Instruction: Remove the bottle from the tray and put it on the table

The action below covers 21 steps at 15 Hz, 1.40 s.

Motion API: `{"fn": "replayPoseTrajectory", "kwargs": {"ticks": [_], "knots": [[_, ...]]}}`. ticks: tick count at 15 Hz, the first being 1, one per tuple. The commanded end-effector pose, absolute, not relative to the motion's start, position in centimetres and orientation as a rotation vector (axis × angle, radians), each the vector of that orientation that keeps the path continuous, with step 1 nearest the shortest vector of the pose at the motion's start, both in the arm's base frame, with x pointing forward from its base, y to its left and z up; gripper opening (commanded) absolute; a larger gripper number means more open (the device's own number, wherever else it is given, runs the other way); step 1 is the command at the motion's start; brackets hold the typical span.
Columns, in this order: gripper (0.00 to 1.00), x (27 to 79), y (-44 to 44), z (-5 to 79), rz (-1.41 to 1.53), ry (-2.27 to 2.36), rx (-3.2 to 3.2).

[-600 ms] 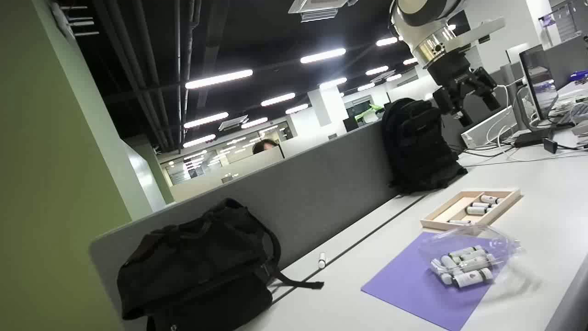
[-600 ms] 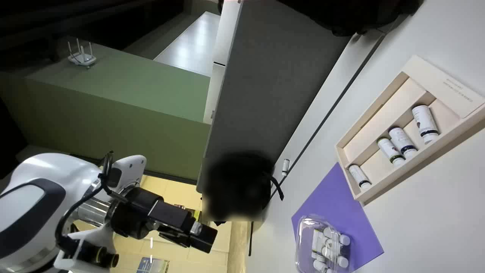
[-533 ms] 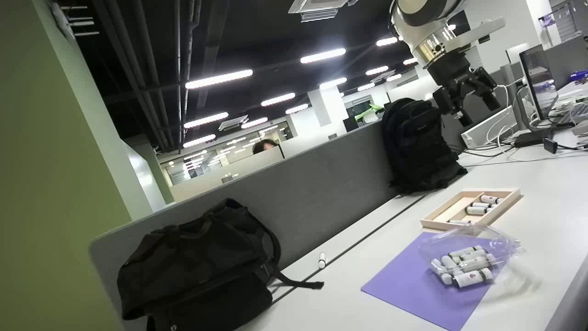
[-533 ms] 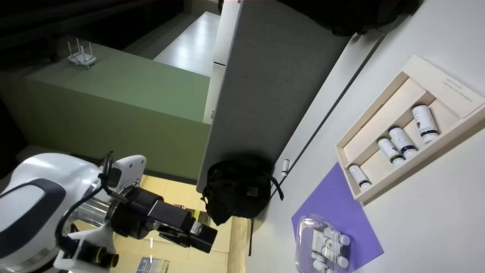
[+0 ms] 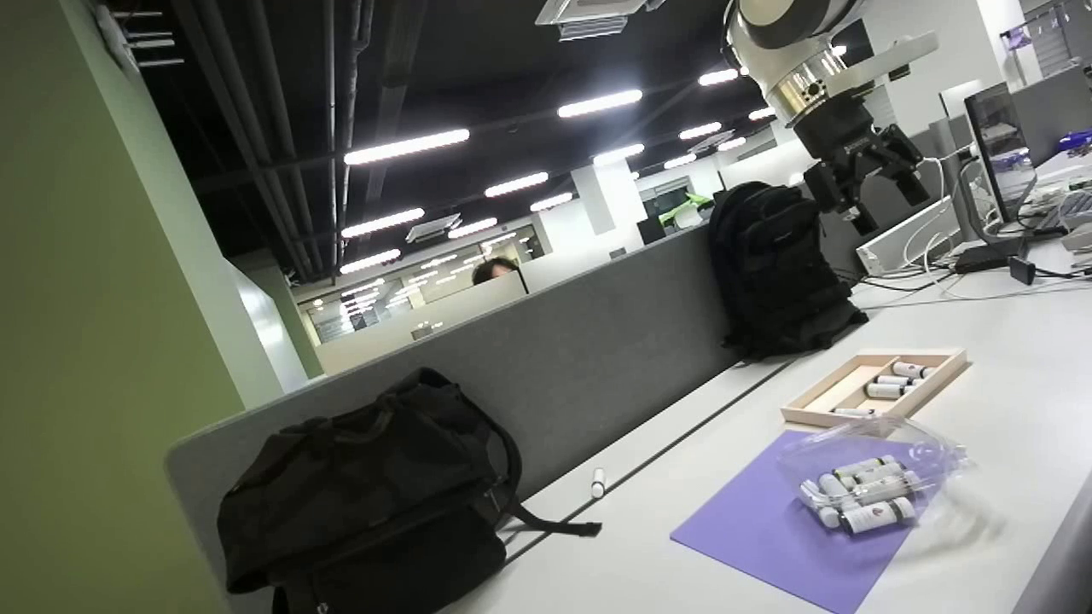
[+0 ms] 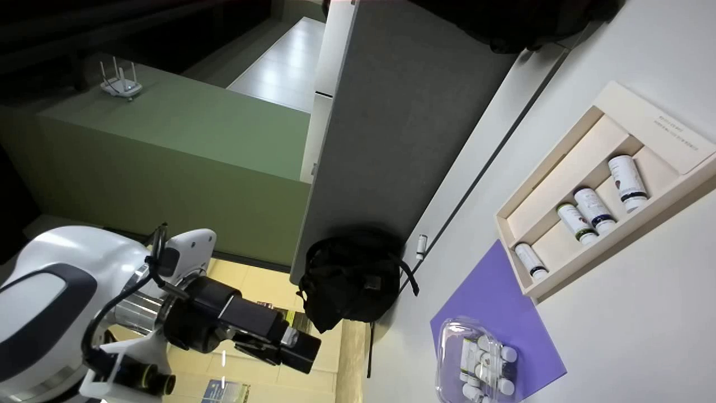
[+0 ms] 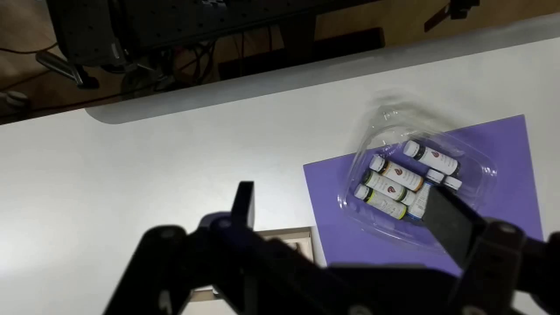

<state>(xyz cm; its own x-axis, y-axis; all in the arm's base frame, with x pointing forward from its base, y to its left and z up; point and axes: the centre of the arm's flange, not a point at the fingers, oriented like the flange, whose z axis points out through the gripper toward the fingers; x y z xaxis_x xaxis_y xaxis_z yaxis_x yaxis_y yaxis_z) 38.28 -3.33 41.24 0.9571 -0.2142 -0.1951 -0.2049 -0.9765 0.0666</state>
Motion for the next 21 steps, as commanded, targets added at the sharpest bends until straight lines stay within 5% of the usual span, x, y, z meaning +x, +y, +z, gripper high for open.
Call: {"fn": "replayPoseTrajectory", "kwargs": {"ticks": [1, 12, 13, 21], "knots": [[1.00, 39.9, -3.8, 40.5, -0.275, -0.301, 3.054], [1.00, 56.0, -11.3, 39.8, -0.354, -0.342, 2.892], [1.00, 50.9, -9.6, 36.8, -0.282, -0.261, 2.929], [1.00, 51.4, -9.6, 36.4, -0.302, -0.246, 2.930]]}}
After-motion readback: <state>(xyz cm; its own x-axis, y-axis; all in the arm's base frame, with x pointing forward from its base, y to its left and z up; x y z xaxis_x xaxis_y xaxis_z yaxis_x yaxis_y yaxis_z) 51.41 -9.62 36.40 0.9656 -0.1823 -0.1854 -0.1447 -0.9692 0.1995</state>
